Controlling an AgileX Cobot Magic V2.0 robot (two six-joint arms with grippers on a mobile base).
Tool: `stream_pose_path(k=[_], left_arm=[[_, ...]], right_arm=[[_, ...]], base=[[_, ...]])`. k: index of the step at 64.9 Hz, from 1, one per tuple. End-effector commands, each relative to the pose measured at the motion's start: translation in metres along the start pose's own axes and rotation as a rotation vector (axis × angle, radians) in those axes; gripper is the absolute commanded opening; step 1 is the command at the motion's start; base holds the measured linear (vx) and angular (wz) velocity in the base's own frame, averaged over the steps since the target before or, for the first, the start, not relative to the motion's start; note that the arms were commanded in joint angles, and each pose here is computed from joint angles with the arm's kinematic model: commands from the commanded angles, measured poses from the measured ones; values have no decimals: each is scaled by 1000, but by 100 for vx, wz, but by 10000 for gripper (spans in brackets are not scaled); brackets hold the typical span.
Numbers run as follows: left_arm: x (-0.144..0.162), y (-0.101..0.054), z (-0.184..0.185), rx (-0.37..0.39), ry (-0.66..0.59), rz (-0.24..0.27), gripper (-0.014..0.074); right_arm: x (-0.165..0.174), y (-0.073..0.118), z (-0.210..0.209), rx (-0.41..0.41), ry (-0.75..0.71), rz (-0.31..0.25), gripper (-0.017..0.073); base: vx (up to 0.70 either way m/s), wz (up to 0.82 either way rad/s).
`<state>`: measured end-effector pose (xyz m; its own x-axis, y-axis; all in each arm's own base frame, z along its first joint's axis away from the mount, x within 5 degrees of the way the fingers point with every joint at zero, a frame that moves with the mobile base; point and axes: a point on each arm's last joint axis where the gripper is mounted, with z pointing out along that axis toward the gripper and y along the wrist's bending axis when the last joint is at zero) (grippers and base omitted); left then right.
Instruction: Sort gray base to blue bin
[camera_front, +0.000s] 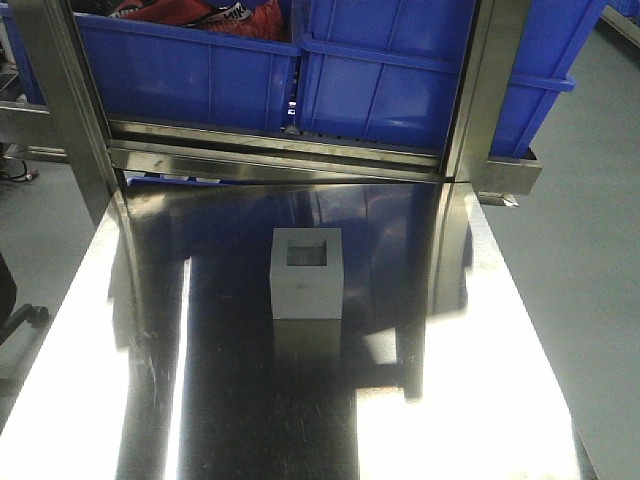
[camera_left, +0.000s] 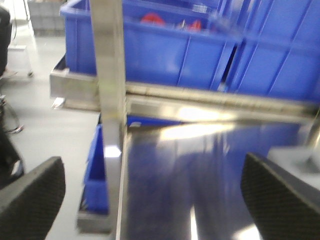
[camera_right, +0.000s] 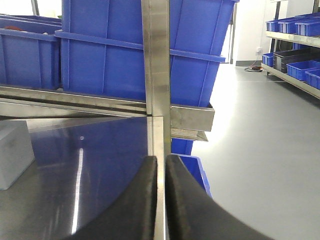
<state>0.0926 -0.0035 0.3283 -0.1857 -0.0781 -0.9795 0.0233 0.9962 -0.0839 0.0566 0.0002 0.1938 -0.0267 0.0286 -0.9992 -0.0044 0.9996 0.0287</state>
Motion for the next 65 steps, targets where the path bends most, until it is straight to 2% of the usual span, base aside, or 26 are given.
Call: stream_pose_path(k=[1, 9, 19, 20, 29, 38, 55, 65], left_arm=[[-24, -1, 2, 8, -128, -26, 691], [-47, -3, 18, 11, -113, 3, 664], [-85, -13, 47, 62, -109, 119, 662], [-87, -14, 54, 72, -99, 119, 662], [-105, -35, 91, 170, -60, 150, 659], [-102, -63, 132, 261, 9, 168, 649], [-72, -123, 198, 391, 162, 111, 641], [-51, -156, 235, 420, 256, -1, 637]], right_arm=[[-9, 0, -1, 0, -93, -13, -4], [-9, 0, -1, 0, -93, -13, -4], [-9, 0, -1, 0, -93, -13, -4], [-9, 0, -1, 0, -93, -13, -4], [-9, 0, -1, 0, -93, -13, -4], [-9, 0, -1, 0, -93, -13, -4], [-9, 0, -1, 0, -93, -13, -4], [-9, 0, -1, 0, -93, -13, -4]], base=[[0, 0], [0, 0], [0, 0], [0, 0], [0, 0], [0, 0], [0, 0], [0, 0]])
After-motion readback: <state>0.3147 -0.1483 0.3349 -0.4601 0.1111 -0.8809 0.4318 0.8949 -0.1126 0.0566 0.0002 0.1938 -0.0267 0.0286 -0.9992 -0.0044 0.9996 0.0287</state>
